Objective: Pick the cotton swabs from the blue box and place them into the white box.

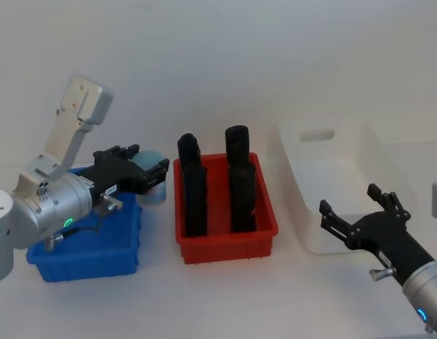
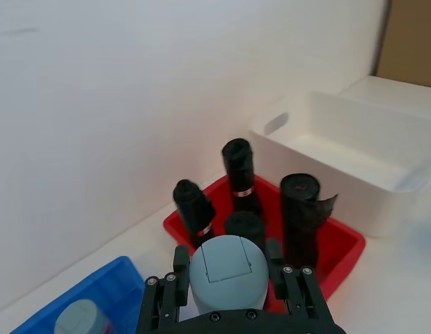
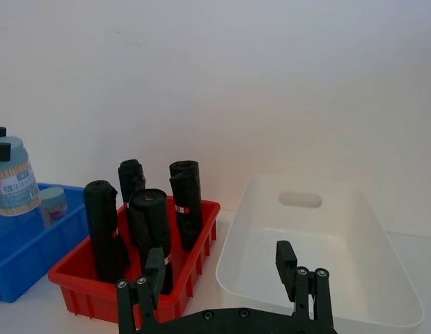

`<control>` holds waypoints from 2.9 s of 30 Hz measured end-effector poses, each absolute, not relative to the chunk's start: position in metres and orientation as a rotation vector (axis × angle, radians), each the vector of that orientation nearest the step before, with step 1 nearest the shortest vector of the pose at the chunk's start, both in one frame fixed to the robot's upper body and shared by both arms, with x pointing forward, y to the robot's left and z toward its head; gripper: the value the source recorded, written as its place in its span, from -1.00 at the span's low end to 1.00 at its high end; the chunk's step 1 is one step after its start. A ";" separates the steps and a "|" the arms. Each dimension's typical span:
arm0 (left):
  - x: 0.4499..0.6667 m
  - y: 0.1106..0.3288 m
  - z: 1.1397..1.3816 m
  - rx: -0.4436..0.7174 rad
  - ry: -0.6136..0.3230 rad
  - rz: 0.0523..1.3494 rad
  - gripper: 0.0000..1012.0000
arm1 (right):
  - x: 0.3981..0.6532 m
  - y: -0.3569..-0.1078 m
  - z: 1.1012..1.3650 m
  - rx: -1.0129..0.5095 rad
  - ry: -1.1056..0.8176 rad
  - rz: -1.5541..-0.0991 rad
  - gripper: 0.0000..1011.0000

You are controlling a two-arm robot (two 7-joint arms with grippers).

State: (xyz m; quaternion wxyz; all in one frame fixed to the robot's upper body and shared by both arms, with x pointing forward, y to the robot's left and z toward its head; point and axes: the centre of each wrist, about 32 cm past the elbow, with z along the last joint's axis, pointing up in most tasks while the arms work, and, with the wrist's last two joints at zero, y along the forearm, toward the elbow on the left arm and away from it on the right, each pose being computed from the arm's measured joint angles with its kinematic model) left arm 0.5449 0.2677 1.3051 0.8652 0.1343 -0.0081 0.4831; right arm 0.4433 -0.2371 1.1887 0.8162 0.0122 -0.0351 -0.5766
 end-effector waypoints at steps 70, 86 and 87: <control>0.539 0.249 1.355 0.262 0.000 0.711 0.30 | 0.505 -0.206 1.233 -0.087 -0.129 -0.706 0.98; 0.539 0.249 1.355 0.262 0.000 0.710 0.30 | 0.533 -0.193 1.235 -0.082 -0.109 -0.637 0.98; 0.539 0.249 1.355 0.262 0.000 0.710 0.30 | 0.535 -0.193 1.234 -0.079 -0.105 -0.634 0.98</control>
